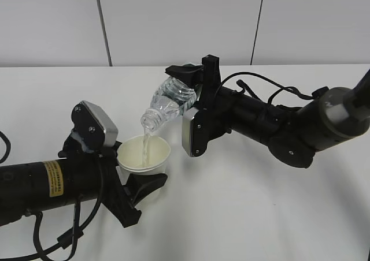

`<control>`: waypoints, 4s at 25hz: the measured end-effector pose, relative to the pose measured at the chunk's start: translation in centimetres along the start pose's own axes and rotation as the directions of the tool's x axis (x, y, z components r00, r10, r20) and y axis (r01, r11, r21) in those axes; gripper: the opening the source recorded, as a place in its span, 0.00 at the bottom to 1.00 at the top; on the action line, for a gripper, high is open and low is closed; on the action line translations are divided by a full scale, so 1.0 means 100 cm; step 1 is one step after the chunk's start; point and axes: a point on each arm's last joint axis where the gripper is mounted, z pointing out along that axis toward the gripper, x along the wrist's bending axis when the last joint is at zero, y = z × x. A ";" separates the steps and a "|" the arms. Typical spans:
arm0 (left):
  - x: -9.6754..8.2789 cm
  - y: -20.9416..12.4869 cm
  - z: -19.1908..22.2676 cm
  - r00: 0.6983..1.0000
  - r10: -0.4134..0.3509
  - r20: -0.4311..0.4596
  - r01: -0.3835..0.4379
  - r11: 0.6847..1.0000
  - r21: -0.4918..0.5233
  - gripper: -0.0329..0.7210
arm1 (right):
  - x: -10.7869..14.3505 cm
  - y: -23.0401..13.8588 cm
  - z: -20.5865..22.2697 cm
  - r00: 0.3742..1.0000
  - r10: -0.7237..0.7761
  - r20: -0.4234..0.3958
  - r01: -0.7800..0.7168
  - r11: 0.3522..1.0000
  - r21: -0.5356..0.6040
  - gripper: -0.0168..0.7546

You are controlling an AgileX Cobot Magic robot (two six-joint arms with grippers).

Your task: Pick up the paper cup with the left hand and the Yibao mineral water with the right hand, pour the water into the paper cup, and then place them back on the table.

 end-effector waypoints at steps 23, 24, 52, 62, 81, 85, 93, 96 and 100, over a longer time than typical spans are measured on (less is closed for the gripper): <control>0.000 0.000 0.000 1.000 0.001 0.000 -0.001 1.000 0.004 0.62 | 0.000 0.000 0.000 1.000 -0.025 0.001 0.025 1.000 0.002 0.65; 0.000 0.000 0.000 1.000 0.001 0.000 -0.001 1.000 0.004 0.62 | 0.000 0.000 0.000 1.000 -0.027 0.001 0.027 1.000 0.002 0.65; 0.000 0.000 0.000 1.000 0.002 0.002 -0.002 1.000 0.005 0.62 | -0.001 0.000 0.000 0.998 -0.055 0.007 0.055 0.999 0.000 0.65; 0.000 0.000 0.000 1.000 0.002 0.002 -0.002 1.000 0.005 0.62 | -0.001 0.000 0.000 0.998 -0.061 0.008 0.061 0.998 0.003 0.65; 0.008 0.005 -0.001 0.994 -0.067 -0.088 0.062 0.996 -0.060 0.62 | -0.004 0.000 0.000 0.874 0.484 0.035 -0.483 0.875 -0.018 0.65; 0.015 0.006 -0.002 0.985 -0.077 -0.156 0.066 0.995 -0.078 0.62 | -0.004 -0.002 0.000 0.704 0.708 0.051 -0.708 0.706 -0.015 0.65; 0.033 0.012 -0.008 0.937 -0.131 -0.324 0.078 0.982 -0.172 0.62 | 0.000 -0.011 -0.002 0.343 0.932 0.120 -0.939 0.342 0.029 0.65; 0.044 0.010 -0.013 0.915 -0.147 -0.375 0.083 0.980 -0.182 0.62 | 0.005 -0.011 -0.010 0.268 0.952 0.146 -0.963 0.260 0.069 0.65; 0.063 0.013 -0.017 0.886 -0.172 -0.430 0.089 0.974 -0.206 0.62 | 0.007 -0.016 -0.026 0.185 0.959 0.215 -0.981 0.167 0.098 0.65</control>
